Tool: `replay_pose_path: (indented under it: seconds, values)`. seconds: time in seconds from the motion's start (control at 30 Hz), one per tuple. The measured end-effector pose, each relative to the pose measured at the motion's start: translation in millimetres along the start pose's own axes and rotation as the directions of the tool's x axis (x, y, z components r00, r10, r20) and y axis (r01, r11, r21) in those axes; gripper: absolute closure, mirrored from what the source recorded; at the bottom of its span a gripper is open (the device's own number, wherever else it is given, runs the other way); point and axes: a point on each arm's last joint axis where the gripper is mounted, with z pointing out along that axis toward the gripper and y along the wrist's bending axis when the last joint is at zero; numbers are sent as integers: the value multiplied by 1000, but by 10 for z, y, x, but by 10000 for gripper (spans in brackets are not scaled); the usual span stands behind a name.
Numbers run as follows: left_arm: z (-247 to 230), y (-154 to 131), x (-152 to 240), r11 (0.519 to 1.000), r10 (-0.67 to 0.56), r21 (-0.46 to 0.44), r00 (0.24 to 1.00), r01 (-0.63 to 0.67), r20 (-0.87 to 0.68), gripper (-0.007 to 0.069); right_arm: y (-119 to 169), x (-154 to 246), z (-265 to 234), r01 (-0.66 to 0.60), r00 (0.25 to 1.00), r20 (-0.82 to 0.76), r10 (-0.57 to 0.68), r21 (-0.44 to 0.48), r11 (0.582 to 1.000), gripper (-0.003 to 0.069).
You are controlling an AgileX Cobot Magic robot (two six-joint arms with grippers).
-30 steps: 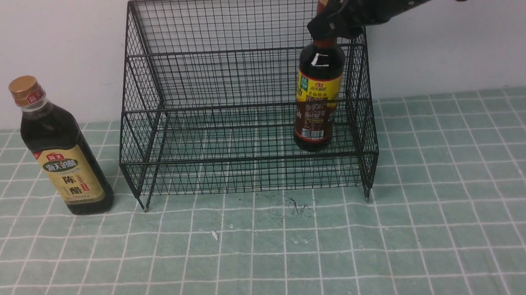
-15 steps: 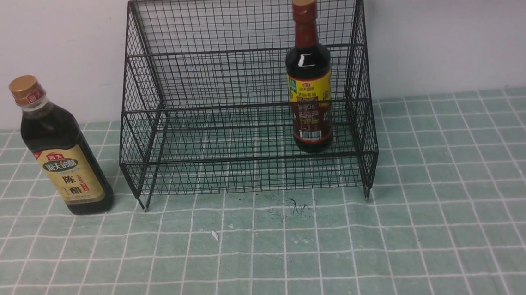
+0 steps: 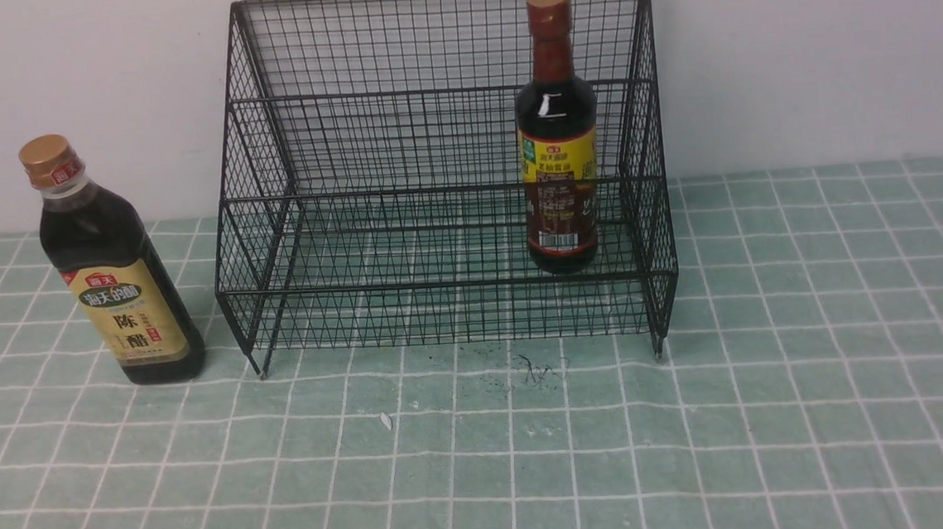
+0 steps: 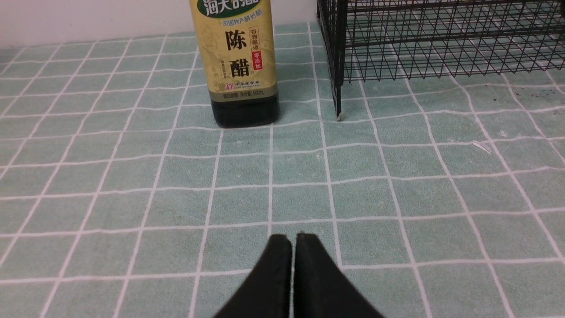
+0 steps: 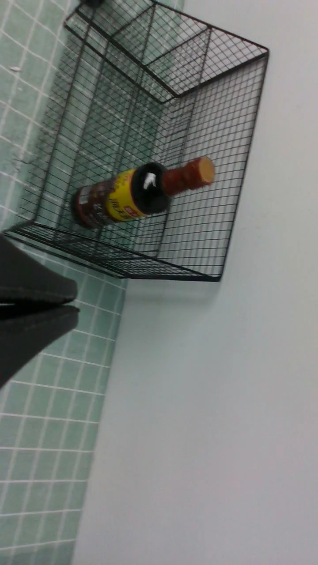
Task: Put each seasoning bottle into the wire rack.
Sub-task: Use the left arm to grab the condiment bottle closest to it
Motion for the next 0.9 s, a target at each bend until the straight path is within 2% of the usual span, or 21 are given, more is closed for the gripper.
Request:
replay_pose_path:
  seconds: [0.03, 0.1, 0.13, 0.17, 0.27, 0.43, 0.53, 0.67, 0.77, 0.9]
  values:
    - [0, 0, 0, 1000, 0, 0, 1000, 0, 0, 631, -6, 304, -159, -25, 1000, 8, 25, 0, 1000, 672]
    - [0, 0, 0, 1000, 0, 0, 1000, 0, 0, 631, -1, 446, -213, -44, 999, 29, 44, -11, 999, 672]
    - [0, 0, 0, 1000, 0, 0, 1000, 0, 0, 631, 17, 706, -265, -81, 993, 88, 84, -39, 996, 672]
    - [0, 0, 0, 1000, 0, 0, 1000, 0, 0, 631, 20, 745, -266, -81, 992, 88, 85, -49, 996, 672]
    - [0, 0, 0, 1000, 0, 0, 1000, 0, 0, 631, 69, 1181, -258, -139, 963, 215, 164, -129, 982, 672]
    - [0, 0, 0, 1000, 0, 0, 1000, 0, 0, 631, 93, 1614, -60, -195, 906, 332, 264, -226, 954, 672]
    - [0, 0, 0, 1000, 0, 0, 1000, 0, 0, 631, 93, 1754, 24, -233, 881, 361, 307, -232, 944, 672]
    - [0, 0, 0, 1000, 0, 0, 1000, 0, 0, 631, 66, 1921, 171, -176, 887, 397, 235, -180, 968, 672]
    - [0, 0, 0, 1000, 0, 0, 1000, 0, 0, 631, 38, 2061, 308, -51, 913, 400, 81, -86, 995, 672]
    - [0, 0, 0, 1000, 0, 0, 1000, 0, 0, 631, 18, 2245, 448, 54, 936, 349, -44, -16, 998, 672]
